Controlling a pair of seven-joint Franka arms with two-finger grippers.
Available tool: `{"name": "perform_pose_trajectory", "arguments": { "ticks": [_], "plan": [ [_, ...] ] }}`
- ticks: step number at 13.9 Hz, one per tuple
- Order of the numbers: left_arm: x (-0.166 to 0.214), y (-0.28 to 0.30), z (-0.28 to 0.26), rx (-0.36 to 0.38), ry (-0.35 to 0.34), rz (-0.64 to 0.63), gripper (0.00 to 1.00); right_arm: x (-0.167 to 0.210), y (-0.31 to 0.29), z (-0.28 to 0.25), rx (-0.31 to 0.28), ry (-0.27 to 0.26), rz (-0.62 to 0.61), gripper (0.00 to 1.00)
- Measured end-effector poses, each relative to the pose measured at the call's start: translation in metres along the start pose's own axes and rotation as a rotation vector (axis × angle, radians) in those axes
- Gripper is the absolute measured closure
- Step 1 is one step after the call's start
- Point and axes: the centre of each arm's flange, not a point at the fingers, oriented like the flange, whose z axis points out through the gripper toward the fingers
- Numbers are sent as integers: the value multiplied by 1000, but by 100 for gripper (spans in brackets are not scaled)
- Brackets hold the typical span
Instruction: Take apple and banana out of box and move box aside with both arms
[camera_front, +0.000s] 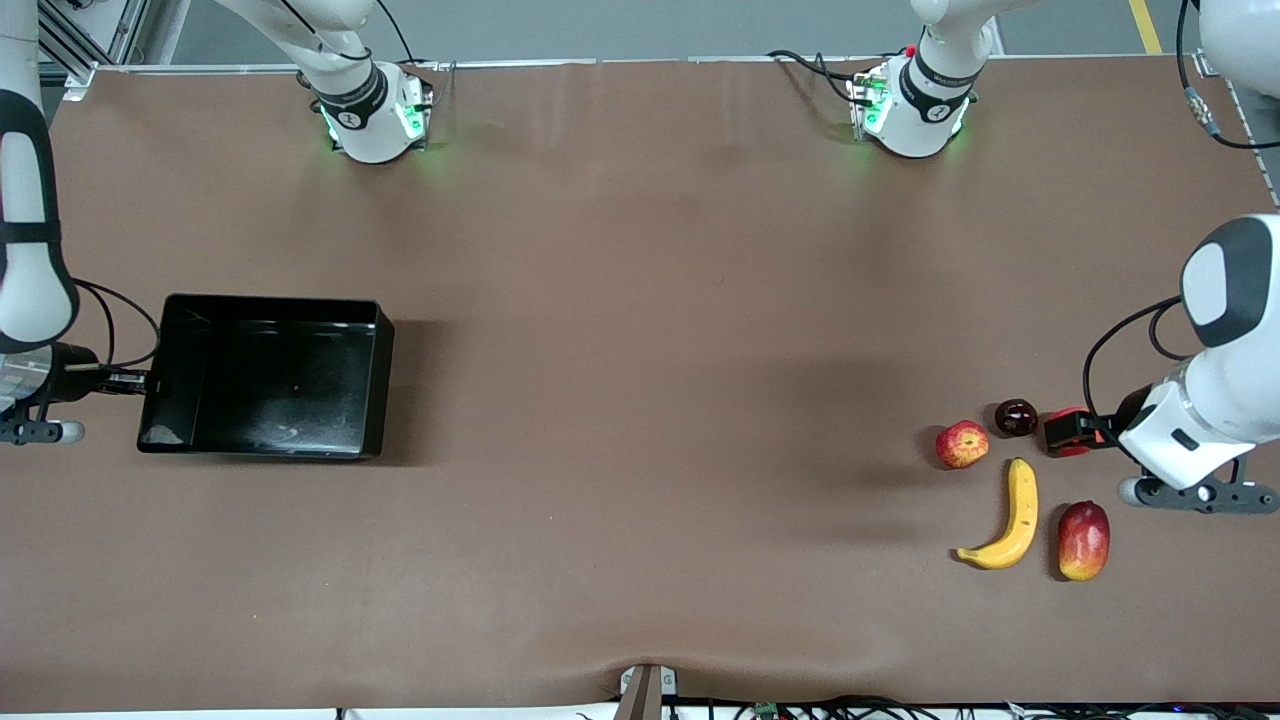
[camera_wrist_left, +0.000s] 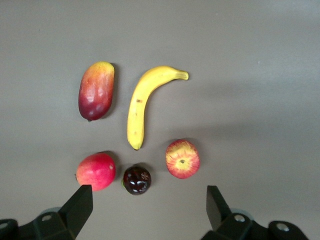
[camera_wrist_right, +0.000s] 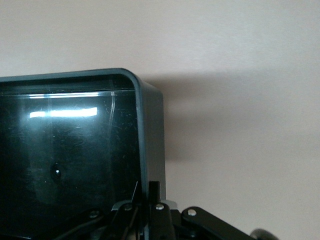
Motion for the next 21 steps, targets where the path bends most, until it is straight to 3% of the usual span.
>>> {"name": "perform_pose_trajectory", "arguments": {
  "ticks": [3,6,7,11,16,21],
  "plan": [
    [-8,28,-22,-7,0,-59,0,-10,1,36,-9,1,-2,94],
    [-16,58,-50,-14,23,-85,0,-9,-3,38,-7,-1,-9,94],
    [-19,61,-59,-11,36,-86,0,-9,-3,37,-7,0,-9,89],
    [-28,54,-92,10,83,-102,0,-1,-11,12,21,-36,-30,49],
    [-48,61,-121,43,59,-99,0,28,-27,-96,-14,-4,-98,0],
    [-68,69,-158,70,87,-97,0,28,-50,-225,-94,71,-152,0]
  ]
}}
